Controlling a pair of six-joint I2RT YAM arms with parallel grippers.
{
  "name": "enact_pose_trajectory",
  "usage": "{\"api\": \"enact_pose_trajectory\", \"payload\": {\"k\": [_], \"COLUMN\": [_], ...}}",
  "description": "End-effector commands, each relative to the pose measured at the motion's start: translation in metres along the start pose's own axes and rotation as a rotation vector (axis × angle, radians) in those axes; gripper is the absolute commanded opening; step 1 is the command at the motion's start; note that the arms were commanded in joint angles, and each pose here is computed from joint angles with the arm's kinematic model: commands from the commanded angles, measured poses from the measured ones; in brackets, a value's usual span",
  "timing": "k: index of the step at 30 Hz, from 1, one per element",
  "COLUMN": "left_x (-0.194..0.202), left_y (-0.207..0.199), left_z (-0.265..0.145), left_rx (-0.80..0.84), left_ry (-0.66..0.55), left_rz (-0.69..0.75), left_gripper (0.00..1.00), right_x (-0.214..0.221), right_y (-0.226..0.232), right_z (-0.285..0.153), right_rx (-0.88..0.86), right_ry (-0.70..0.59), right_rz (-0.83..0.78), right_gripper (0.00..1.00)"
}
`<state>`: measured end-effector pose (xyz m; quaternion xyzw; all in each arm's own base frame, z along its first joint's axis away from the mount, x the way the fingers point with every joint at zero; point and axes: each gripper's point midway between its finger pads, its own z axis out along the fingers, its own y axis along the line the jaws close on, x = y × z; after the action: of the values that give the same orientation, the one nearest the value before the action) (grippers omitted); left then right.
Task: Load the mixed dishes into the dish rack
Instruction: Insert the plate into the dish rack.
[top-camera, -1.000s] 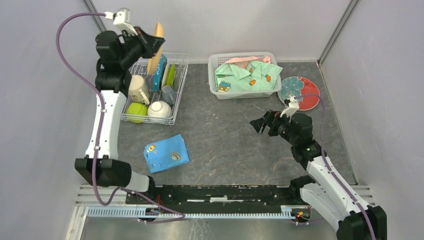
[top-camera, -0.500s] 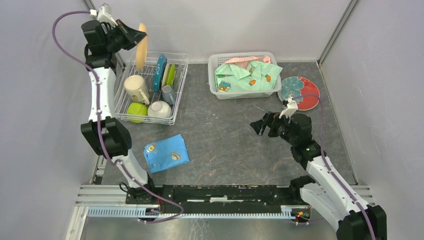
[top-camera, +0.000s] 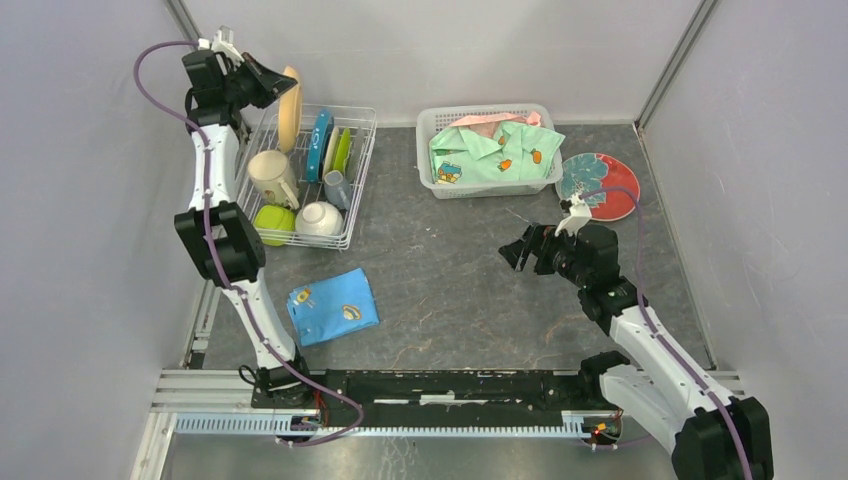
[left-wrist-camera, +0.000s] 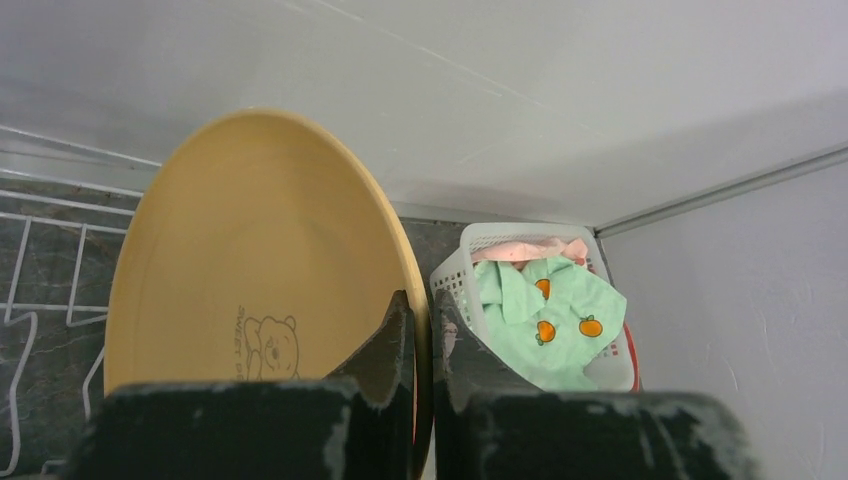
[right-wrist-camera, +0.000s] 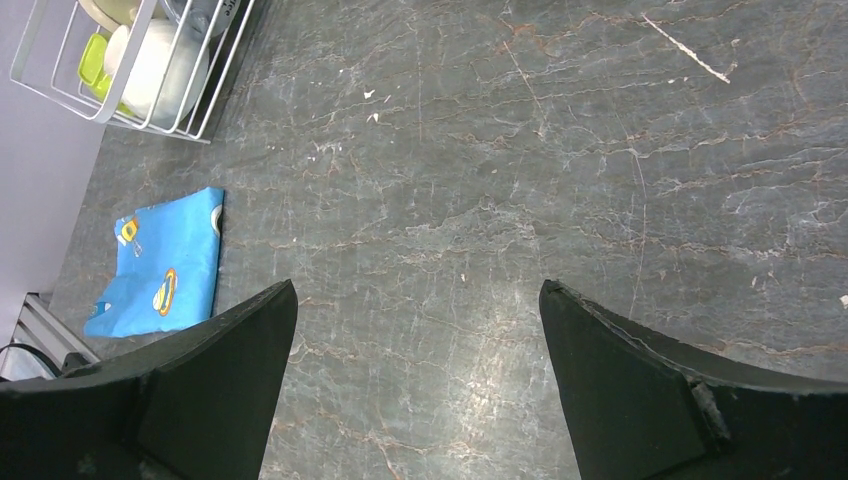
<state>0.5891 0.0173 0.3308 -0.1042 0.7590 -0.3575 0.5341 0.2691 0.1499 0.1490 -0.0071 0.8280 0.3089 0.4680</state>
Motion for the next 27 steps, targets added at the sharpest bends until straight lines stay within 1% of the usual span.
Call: {"api": "enact_pose_trajectory", "payload": {"k": [1, 15, 18, 27], "left_x": [-0.002, 0.034, 0.036, 0.027], "left_y": [-0.009, 0.035, 0.039, 0.045], "left_z": [0.004, 0.031, 0.035, 0.041], "left_rx": [0.058, 0.057, 0.062, 0.051], "left_ry": [0.006, 0.094, 0.094, 0.057], "left_rz": [0.003, -0.024, -0.011, 0.023], "left_gripper": [0.02, 0.03, 0.06, 0.09], "right_x": [-0.021, -0.019, -0.020, -0.024], "right_y": [0.009, 0.007, 0.008, 0.007], "right_z": [0.004, 0.008, 0.009, 0.008], "right_rx": [-0.025, -0.016, -0.018, -0.007], "right_ry": [-0.060, -0.047, -0.047, -0.055], "right_rz": [-0.015, 0.003, 0.002, -0.008], "right_gripper": [0.98, 0.98, 0.98, 0.98]}}
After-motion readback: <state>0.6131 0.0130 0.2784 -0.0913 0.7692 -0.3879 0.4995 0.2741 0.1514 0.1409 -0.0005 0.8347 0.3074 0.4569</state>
